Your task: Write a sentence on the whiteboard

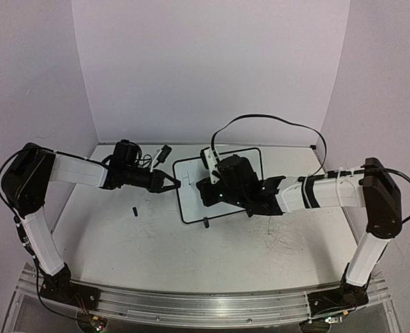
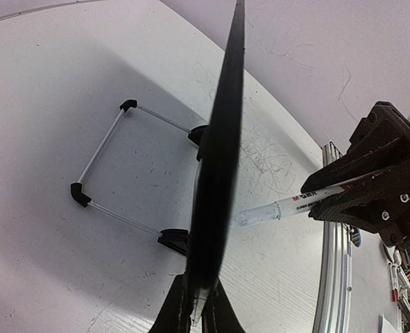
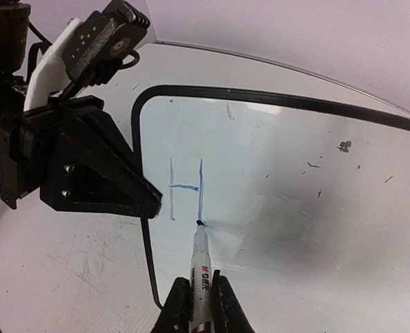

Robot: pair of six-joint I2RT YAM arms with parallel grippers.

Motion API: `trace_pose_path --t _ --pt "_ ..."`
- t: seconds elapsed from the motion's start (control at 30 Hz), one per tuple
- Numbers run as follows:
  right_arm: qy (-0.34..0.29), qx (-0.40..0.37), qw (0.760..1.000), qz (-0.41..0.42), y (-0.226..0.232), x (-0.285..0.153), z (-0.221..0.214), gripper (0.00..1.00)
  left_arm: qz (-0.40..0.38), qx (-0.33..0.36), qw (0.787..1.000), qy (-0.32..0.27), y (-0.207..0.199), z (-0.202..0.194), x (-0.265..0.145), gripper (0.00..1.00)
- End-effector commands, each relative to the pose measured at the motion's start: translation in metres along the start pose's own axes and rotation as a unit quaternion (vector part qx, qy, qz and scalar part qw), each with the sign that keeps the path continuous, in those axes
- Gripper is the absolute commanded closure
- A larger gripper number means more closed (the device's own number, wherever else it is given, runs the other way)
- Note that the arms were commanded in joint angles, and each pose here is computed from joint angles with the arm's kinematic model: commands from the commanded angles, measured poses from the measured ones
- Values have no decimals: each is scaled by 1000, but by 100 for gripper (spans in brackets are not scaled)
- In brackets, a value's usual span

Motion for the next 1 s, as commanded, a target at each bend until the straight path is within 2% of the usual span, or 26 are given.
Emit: trace_pose_path --t 0.0,0.1,0.53,0.97 --pt "-47 24 998 18 6 -27 37 100 9 1 1000 -1 -6 8 -10 100" --pt "-76 39 996 35 4 -48 48 100 11 1 1000 -2 -6 9 -10 100" --pt "-64 24 997 23 2 -21 45 100 12 1 1000 -2 -6 10 -11 100" --pt "-63 19 998 16 2 -13 45 100 13 3 1000 -3 -7 11 -12 100"
Point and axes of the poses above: each gripper's point midway between its finger pads, its own x axis out along the fingers, its own y axis along the line the jaws close on, z = x × y, the point moved 1 cm from there along -x, back along the fingers, and after that the axes turned 5 degrees about x, right-handed, at the moved point
